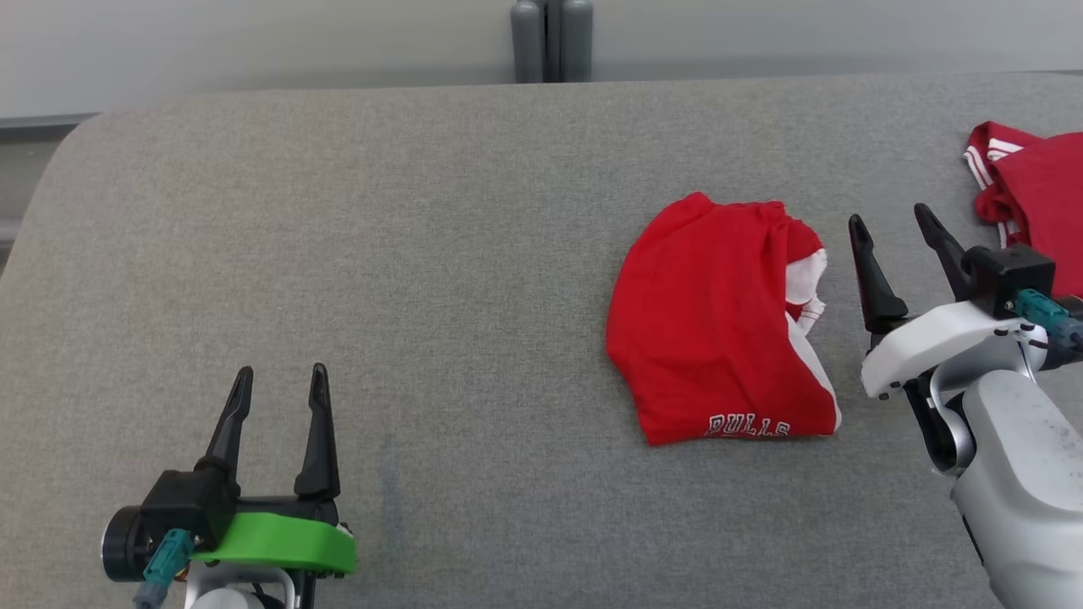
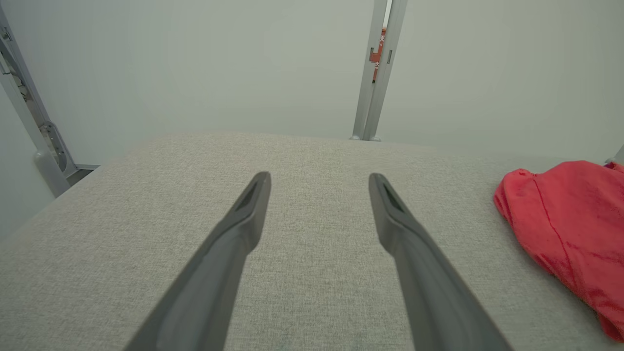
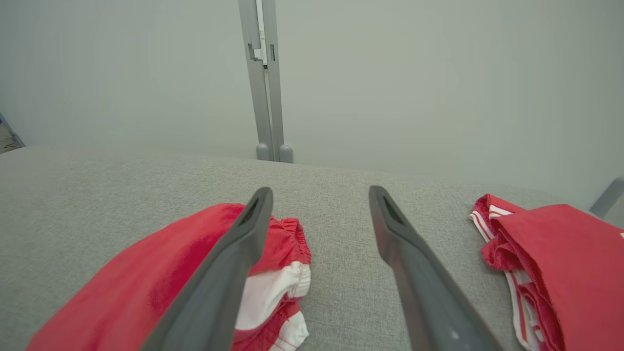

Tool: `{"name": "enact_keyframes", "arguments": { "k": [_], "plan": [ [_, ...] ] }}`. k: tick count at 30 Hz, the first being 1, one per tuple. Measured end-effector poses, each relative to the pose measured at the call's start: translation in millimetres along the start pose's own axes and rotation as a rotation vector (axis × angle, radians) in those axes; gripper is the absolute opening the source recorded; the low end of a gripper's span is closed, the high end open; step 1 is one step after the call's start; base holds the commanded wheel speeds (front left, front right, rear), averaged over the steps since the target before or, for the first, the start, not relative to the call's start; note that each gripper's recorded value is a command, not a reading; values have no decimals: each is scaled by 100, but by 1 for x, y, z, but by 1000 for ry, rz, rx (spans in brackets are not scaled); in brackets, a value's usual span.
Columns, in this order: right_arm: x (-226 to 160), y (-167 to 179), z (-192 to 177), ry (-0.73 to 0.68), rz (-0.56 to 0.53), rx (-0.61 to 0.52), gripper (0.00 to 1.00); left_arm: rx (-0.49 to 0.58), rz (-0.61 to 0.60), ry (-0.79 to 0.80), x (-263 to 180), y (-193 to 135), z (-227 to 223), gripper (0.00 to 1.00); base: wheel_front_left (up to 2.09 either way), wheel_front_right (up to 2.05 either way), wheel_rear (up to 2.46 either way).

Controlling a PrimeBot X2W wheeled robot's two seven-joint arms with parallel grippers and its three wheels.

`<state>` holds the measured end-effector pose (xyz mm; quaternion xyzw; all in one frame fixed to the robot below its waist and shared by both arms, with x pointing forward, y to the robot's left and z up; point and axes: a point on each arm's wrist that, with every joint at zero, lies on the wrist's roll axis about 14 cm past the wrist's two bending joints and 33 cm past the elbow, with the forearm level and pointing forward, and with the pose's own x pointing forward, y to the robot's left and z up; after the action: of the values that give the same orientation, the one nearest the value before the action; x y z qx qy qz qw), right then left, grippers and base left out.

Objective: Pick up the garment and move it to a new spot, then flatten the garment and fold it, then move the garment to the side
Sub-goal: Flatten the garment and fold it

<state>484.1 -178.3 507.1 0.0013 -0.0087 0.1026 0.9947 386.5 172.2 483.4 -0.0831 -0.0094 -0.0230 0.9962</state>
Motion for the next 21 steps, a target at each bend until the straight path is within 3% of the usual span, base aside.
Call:
{"name": "enact_keyframes", "arguments": {
  "k": [10,11,12,14,21],
  "plan": [
    [23,14,-77,226,33,49,100,13,47,32,6,14,-11,100,0,0,0],
    [23,19,-85,249,42,61,49,14,57,36,5,17,-12,100,0,0,0],
    [23,23,-91,265,47,70,38,15,63,39,5,18,-13,100,0,0,0],
    [23,27,-100,288,54,86,0,16,70,46,4,21,-15,100,0,0,0],
    [36,26,-92,264,60,94,0,22,84,48,5,25,-15,100,0,0,0]
  ]
}}
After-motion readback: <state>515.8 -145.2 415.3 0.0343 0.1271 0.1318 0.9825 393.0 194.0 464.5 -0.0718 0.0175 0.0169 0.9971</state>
